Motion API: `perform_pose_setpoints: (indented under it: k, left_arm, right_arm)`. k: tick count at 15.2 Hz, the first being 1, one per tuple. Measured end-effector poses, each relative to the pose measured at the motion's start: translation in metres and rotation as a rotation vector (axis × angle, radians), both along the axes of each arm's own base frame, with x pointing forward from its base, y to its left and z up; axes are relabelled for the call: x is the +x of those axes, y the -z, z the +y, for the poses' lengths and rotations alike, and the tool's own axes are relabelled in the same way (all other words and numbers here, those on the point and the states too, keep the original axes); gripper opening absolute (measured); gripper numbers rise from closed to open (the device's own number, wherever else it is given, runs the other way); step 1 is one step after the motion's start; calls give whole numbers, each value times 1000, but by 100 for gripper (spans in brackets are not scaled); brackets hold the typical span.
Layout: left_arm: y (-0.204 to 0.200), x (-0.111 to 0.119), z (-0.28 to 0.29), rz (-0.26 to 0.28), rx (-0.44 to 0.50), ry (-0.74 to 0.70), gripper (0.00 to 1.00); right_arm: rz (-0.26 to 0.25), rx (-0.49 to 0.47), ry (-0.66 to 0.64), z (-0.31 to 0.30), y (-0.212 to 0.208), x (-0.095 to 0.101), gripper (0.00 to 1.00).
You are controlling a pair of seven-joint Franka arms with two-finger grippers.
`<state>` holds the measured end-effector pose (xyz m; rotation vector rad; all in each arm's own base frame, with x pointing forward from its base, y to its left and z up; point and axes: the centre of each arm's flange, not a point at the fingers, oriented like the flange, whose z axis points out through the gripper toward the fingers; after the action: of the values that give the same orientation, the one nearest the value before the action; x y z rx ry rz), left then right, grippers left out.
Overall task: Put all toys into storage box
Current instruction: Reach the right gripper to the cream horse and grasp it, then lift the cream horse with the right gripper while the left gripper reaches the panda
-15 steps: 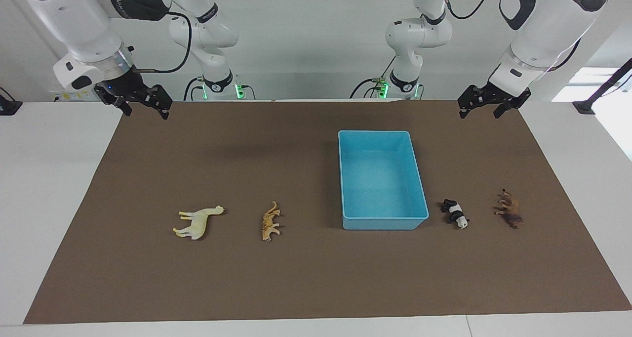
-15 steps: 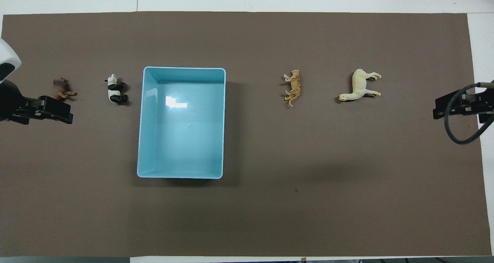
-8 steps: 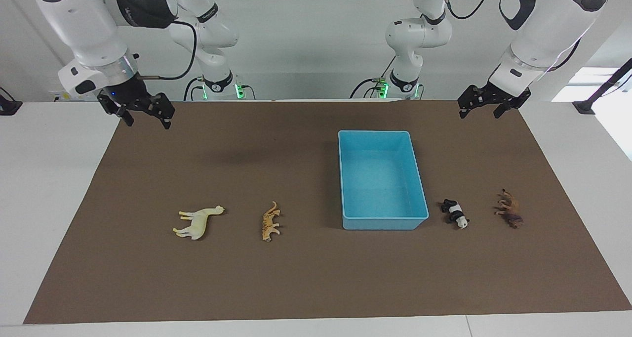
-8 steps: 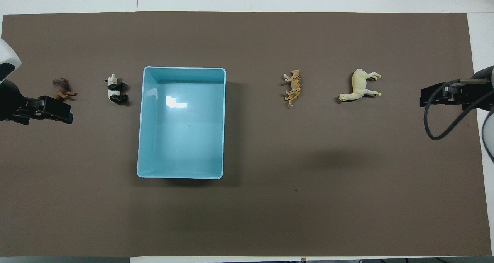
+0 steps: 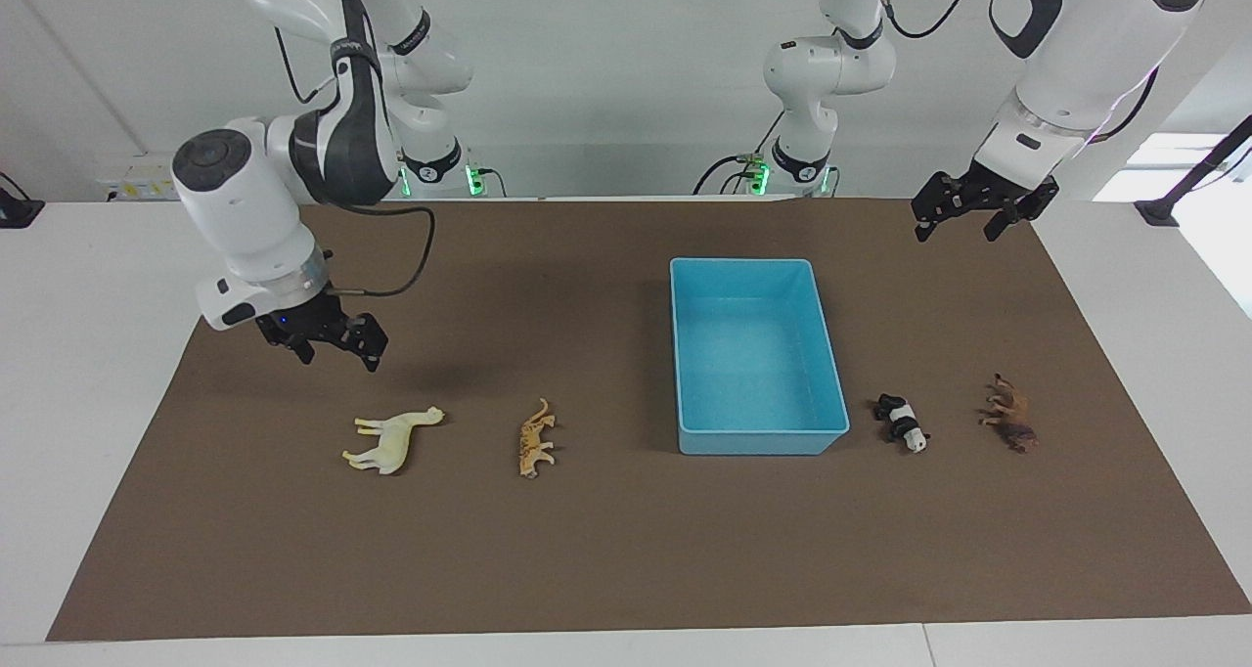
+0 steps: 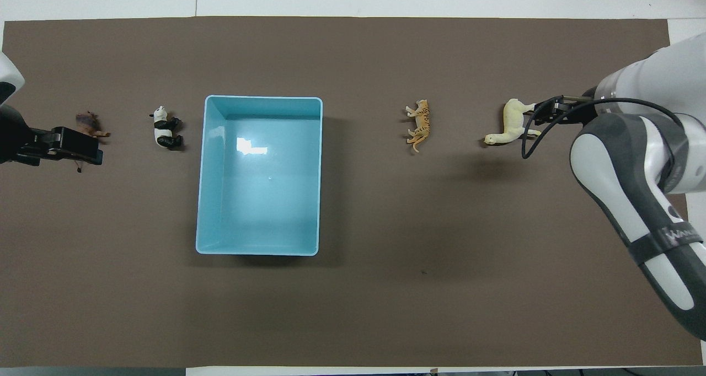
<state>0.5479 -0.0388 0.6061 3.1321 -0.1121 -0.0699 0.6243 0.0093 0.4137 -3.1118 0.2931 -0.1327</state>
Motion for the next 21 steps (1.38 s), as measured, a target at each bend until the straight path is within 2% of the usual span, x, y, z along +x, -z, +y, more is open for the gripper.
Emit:
perform_pose_setpoints:
  k: [2,8,12,17,21]
  left_arm:
    - [-1,1,0,-6,1,0,100]
    - [-1,1,3,-8,3,-4,100]
    - [0,1,7,-8,4,-11,100]
    - [0,1,8,-8,4,-13,100]
    - [0,1,8,-8,4,-13,100]
  right_arm:
    - [-21,5,5,8,23,5,100]
    - [-40,13,14,6,86,19,100]
    - [-34,17,30,9,96,20,100]
    - [-58,22,41,11,111,24,99]
    - [-56,24,41,12,121,25,97]
